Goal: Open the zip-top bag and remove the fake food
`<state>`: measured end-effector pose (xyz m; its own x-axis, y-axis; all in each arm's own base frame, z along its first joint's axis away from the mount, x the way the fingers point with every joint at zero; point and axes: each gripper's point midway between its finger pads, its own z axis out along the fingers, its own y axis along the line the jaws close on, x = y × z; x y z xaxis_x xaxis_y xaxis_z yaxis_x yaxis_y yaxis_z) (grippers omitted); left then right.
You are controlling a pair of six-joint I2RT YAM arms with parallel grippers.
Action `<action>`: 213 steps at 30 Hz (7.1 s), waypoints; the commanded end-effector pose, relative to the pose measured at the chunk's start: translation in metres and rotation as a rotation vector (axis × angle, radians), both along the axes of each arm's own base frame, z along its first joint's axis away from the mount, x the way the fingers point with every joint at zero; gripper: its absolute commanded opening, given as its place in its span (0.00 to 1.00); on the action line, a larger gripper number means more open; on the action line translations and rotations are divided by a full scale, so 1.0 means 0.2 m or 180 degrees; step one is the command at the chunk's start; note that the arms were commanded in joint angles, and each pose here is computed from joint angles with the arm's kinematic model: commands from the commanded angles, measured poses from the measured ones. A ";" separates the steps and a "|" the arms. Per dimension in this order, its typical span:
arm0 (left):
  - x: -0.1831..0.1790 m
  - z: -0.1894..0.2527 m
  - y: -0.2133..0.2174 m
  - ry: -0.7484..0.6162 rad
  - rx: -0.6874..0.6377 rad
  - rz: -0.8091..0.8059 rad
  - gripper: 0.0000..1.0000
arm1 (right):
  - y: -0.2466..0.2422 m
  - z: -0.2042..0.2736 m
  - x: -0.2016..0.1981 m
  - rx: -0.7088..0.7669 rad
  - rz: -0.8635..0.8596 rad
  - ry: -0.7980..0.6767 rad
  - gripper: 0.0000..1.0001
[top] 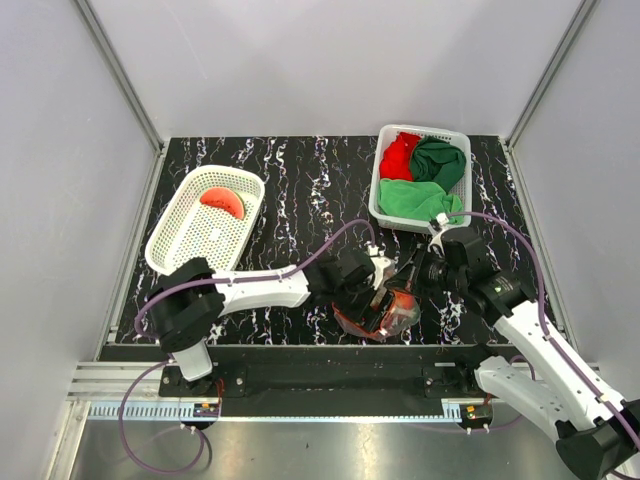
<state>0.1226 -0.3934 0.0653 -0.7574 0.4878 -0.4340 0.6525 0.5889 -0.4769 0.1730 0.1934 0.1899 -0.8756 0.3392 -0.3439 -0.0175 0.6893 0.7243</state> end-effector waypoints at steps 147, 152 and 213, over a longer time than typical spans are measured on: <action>0.08 0.87 -0.11 -0.0519 -0.1108 -0.0397 0.67 | -0.15 0.21 -0.04 -0.0482 0.0319 -0.0950 0.00; 0.07 0.78 -0.12 -0.0439 -0.0932 -0.0471 0.68 | -0.15 0.20 -0.04 -0.0495 0.0316 -0.0946 0.00; 0.05 2.08 0.26 -0.1382 -0.2365 0.0094 0.00 | -0.18 0.19 -0.06 -0.0456 0.0149 -0.0957 0.00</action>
<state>0.1444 -0.3650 0.3992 -0.5445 0.1612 -0.8231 0.8065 0.3703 -0.4610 0.1547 0.1590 0.2150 -0.7747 0.2003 -0.5998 -0.2473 0.7770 0.5789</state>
